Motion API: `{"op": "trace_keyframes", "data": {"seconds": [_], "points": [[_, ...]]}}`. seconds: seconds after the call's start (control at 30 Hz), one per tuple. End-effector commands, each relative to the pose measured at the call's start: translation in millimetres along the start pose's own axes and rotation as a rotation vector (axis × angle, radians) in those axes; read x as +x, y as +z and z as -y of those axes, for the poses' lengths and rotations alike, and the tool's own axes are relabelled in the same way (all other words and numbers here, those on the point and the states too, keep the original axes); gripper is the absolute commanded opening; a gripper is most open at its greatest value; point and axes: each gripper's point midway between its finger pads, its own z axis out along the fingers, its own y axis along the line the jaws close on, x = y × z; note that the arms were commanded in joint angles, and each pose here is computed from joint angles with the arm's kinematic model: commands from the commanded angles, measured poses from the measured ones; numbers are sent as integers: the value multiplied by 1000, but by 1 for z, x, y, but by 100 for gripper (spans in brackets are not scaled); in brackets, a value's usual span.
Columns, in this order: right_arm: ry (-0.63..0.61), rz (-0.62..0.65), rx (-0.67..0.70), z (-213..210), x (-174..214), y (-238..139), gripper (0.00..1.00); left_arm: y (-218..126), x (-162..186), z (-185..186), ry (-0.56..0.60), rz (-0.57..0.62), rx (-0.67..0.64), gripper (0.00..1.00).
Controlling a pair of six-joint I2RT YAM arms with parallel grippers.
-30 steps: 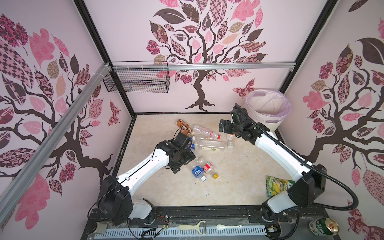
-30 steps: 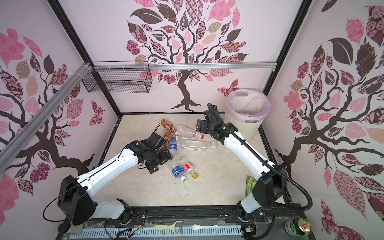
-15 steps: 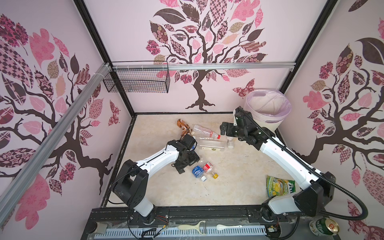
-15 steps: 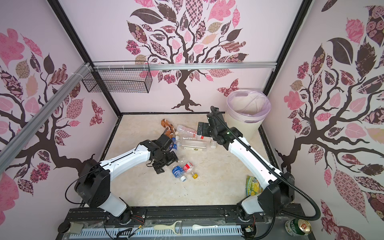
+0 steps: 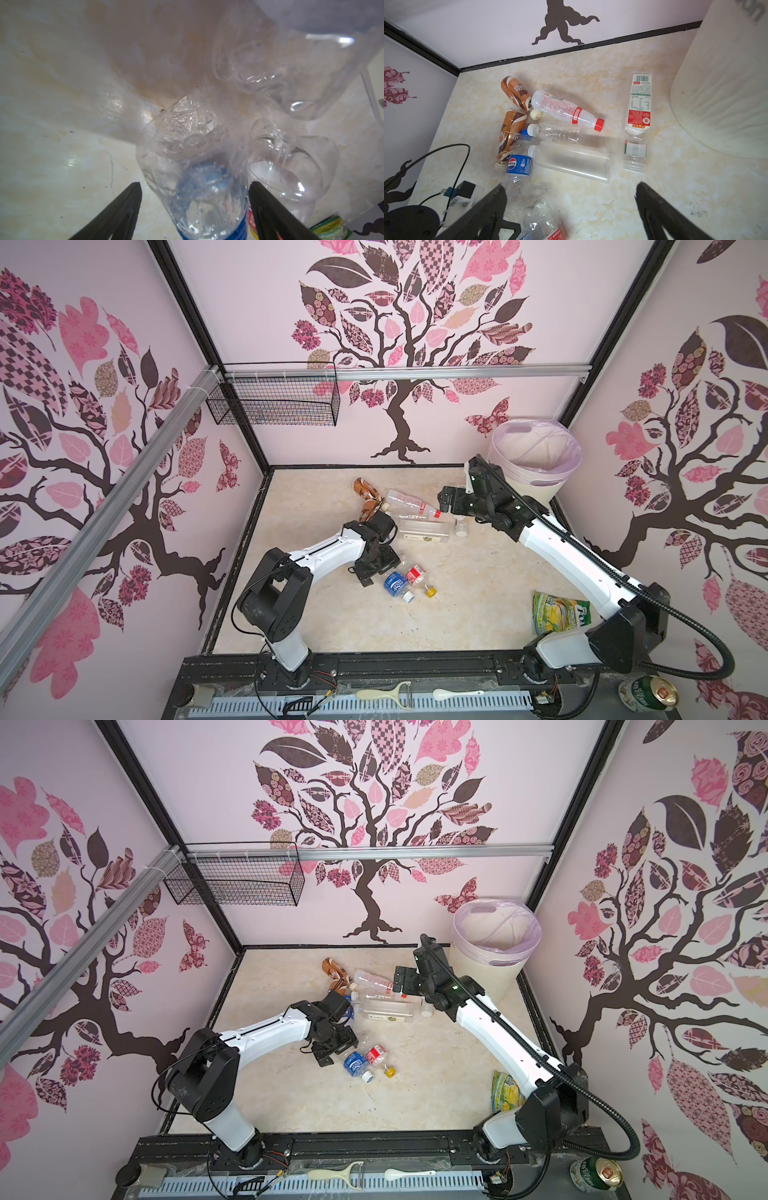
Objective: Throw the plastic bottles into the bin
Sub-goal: 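Lower left gripper onto the blue-labelled clear water bottle and close it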
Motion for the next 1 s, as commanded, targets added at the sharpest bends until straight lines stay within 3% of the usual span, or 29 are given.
{"op": "trace_keyframes", "data": {"seconds": [0.0, 0.37, 0.97], "points": [[9, 28, -24, -5, -7, -12, 100, 1, -4, 6, 24, 16, 4, 83], [20, 19, -24, -5, -5, -8, 99, 6, -6, -8, 24, 26, -17, 71], [35, 14, -33, -5, -2, -8, 100, 10, -13, -28, 33, 39, -85, 72]]}}
